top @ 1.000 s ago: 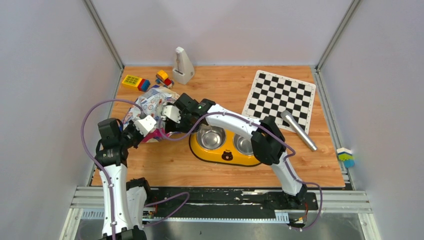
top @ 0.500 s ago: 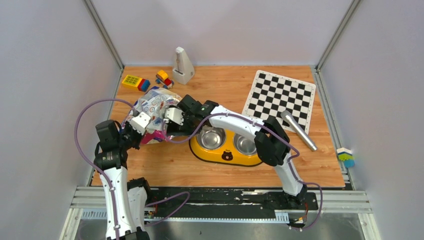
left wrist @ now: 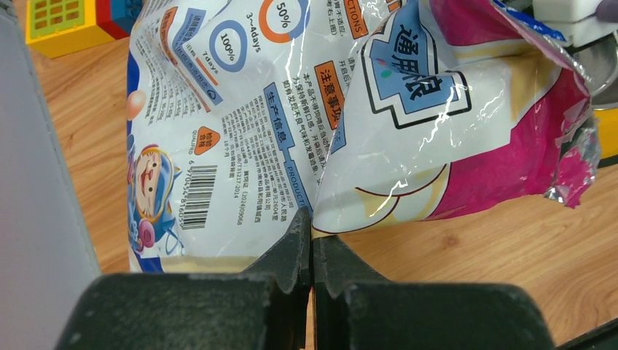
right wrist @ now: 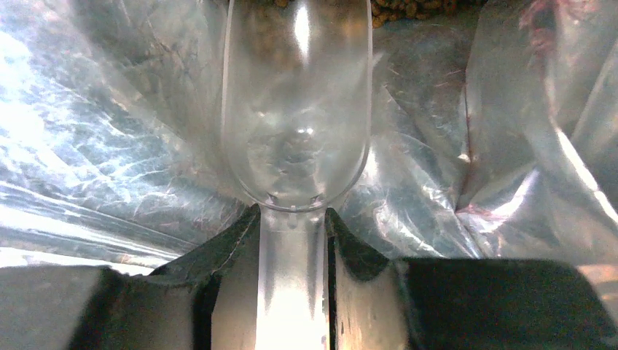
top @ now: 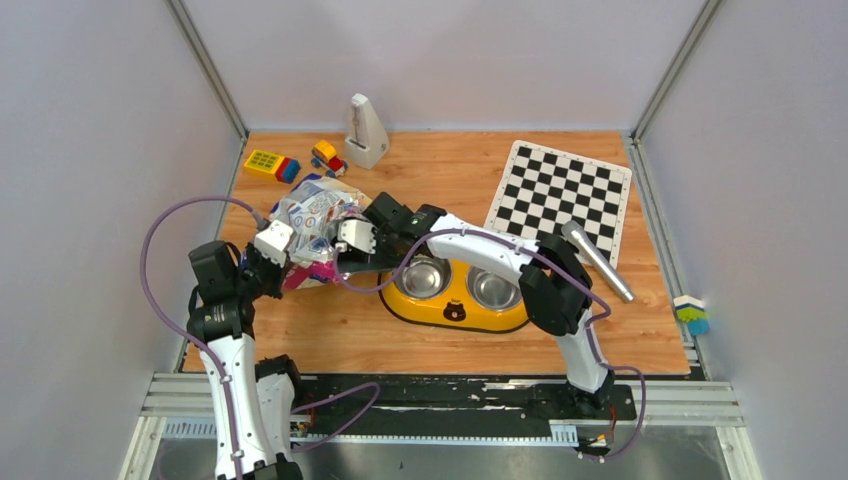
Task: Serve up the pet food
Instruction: Collect the pet food from the pet food bag.
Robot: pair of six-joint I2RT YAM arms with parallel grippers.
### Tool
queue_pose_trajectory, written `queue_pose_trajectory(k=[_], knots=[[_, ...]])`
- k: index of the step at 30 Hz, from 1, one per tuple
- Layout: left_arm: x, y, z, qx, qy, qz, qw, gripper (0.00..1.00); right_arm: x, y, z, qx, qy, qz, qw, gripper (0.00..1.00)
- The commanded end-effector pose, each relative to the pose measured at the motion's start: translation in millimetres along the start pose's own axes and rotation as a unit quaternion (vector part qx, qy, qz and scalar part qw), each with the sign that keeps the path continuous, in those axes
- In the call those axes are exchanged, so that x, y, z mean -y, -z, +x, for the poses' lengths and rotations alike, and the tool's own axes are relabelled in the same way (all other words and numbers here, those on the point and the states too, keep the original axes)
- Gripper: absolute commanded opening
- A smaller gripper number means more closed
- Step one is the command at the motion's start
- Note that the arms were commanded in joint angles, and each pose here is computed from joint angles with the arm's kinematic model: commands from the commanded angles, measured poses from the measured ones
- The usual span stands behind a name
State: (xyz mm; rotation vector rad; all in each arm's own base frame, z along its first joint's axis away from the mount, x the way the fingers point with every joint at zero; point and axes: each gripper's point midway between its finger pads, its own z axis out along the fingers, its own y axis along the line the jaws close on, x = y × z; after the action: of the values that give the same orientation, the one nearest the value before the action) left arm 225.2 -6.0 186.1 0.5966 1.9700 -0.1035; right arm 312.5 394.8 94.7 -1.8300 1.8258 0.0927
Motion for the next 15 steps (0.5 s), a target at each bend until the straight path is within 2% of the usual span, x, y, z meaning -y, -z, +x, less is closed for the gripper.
queue_pose_trajectory(k=[1, 7, 15], knots=[[-32.8, 23.3, -78.3, 0.122, -0.062, -0.071, 0.988, 0.0, 0.3, -7.2, 62.9, -0.116, 0.013, 0.016, 0.993, 0.0], [-22.6, 25.7, -85.3, 0.14, -0.044, -0.048, 0.988, 0.0, 12.9, -31.3, 26.0, -0.083, -0.005, 0.041, 0.996, 0.0], [-13.0, 26.1, -84.6, 0.142, -0.046, -0.025, 0.988, 0.0, 0.1, -54.3, -27.3, -0.013, -0.001, 0.022, 1.0, 0.0]])
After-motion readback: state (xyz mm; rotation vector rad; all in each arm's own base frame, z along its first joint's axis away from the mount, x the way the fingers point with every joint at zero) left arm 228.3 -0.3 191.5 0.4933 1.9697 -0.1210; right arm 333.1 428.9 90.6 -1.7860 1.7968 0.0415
